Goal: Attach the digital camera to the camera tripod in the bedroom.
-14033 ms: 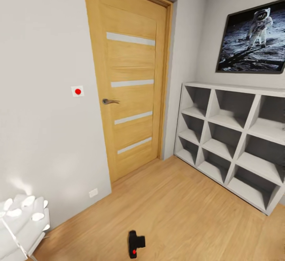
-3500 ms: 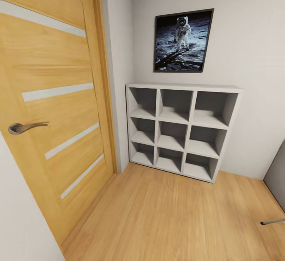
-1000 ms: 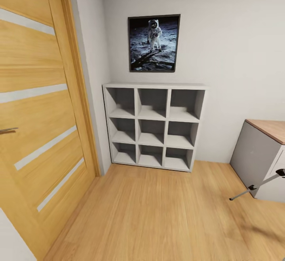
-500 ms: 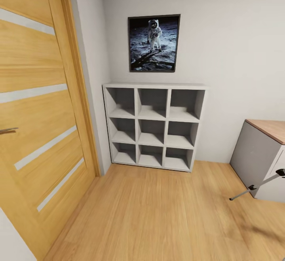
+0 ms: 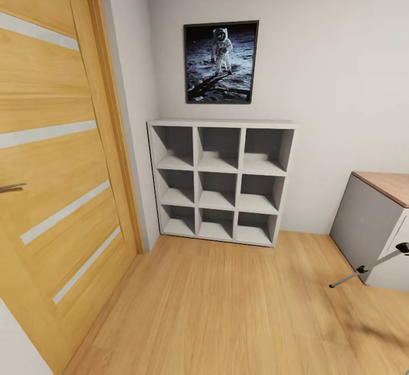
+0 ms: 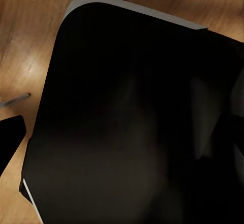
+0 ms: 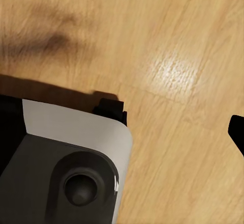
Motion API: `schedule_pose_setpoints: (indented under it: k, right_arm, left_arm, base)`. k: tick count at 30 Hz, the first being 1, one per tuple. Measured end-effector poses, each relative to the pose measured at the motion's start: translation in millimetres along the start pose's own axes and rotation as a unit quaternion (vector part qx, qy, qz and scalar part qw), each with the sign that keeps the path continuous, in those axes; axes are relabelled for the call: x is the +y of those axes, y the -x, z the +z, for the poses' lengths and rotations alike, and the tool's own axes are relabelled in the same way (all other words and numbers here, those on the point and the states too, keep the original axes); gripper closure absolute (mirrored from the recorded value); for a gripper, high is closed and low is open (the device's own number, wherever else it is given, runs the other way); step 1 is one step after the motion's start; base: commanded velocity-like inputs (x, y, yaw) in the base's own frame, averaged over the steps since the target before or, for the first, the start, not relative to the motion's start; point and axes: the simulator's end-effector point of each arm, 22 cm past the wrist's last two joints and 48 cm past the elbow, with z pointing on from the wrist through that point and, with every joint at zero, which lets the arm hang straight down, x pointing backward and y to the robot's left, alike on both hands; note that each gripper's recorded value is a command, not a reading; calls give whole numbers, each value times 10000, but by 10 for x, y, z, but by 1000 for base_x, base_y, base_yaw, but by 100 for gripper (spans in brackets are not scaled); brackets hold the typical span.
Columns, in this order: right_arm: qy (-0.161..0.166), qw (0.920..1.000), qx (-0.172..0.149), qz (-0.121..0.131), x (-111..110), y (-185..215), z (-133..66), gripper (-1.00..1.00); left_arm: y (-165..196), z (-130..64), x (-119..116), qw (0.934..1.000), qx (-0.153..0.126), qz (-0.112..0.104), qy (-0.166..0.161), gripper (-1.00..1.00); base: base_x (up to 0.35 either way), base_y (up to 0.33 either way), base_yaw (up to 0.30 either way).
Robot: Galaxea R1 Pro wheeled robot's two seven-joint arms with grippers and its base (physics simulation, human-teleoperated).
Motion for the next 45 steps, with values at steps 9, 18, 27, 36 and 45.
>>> schedule_pose_setpoints:
  k: [9, 18, 27, 36, 45]
  right_arm:
    - [-3, 10000, 3, 0, -1, 0, 0, -100]
    - [-8, 10000, 4, 1, -3, -2, 0, -100]
    - [0, 10000, 11, -23, 2, -4, 0, -100]
    - [19, 10000, 19, -15, 36, -3, 4, -100]
    - [-1, 10000, 9, -17, 10, -2, 2, -100]
  left_arm:
    - [0, 0, 0, 10000, 0, -2, 0, -100]
    - [1, 0, 0, 10000, -2, -7, 0, -100]
    - [2, 0, 4, 10000, -2, -22, 5, -100]
    - [2, 0, 19, 10000, 0, -43, 33, -100]
    - [-5, 0, 19, 10000, 7, -61, 40, -100]
  base:
    - [0, 0, 0]
    - [0, 0, 0]
    - [0, 0, 0]
    - [0, 0, 0]
    - [0, 0, 0]
